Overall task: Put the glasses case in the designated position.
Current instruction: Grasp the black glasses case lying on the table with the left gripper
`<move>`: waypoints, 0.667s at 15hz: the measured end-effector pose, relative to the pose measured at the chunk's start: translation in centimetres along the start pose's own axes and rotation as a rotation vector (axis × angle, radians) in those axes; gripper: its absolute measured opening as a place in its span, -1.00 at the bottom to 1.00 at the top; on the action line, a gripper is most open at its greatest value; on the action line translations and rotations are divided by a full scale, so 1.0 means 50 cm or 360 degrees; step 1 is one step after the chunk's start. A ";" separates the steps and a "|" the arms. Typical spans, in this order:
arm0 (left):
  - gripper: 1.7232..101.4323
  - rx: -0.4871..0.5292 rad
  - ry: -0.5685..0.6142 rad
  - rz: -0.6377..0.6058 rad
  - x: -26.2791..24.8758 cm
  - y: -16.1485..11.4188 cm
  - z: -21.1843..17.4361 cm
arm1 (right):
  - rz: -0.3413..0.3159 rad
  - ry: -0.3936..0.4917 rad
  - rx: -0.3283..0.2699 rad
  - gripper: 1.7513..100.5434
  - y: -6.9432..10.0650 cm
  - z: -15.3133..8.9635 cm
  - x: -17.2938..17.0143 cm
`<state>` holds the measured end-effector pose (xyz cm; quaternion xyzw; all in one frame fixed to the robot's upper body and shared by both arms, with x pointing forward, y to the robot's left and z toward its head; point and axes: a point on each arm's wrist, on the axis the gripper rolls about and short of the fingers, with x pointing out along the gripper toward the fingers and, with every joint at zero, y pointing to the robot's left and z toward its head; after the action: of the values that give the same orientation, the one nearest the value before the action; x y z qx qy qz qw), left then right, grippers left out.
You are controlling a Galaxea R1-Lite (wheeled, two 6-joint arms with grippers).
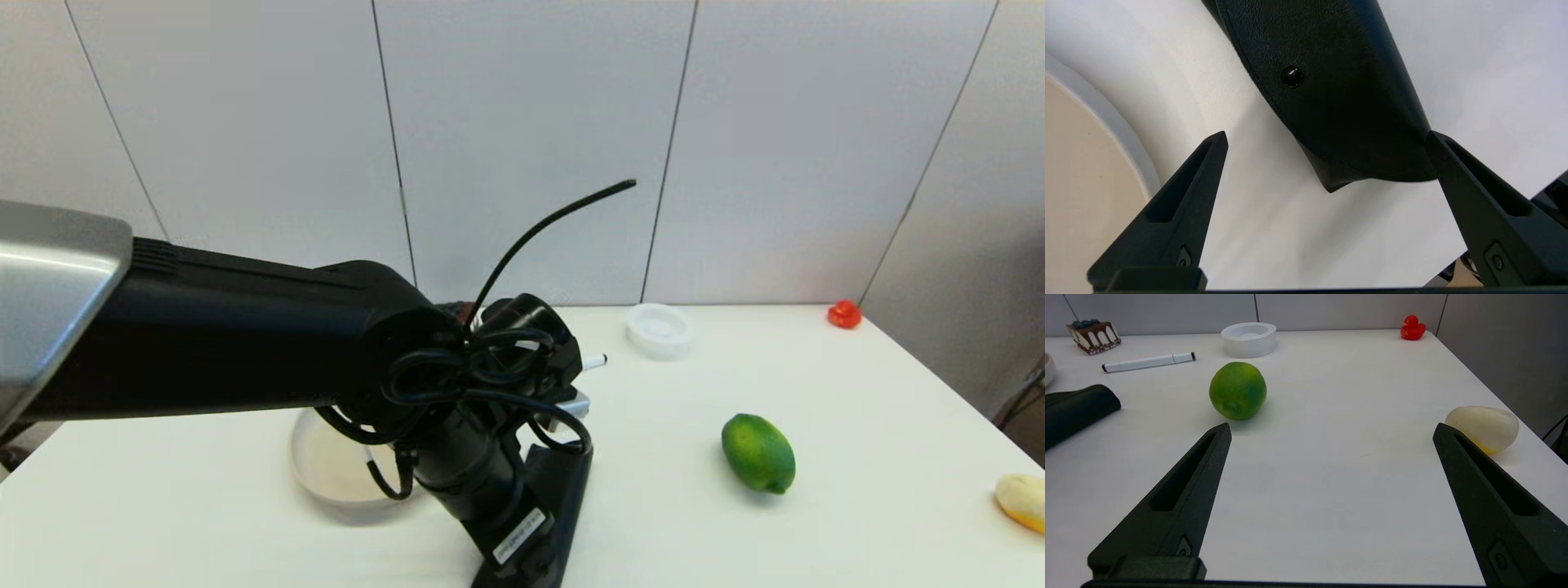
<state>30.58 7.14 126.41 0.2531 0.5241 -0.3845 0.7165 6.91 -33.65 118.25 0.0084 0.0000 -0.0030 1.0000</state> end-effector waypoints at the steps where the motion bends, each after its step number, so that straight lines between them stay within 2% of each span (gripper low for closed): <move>1: 0.93 -0.0004 0.0006 0.0000 0.005 0.000 0.001 | -0.0001 0.0001 0.0000 0.95 0.000 0.000 0.000; 10: 0.93 0.0015 0.0041 0.0049 0.021 -0.019 0.005 | 0.0000 0.0000 0.0000 0.95 0.000 0.000 0.000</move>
<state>30.08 6.10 125.55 0.2696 0.5275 -0.3726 0.7143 6.91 -33.65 118.25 0.0084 0.0000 -0.0030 1.0000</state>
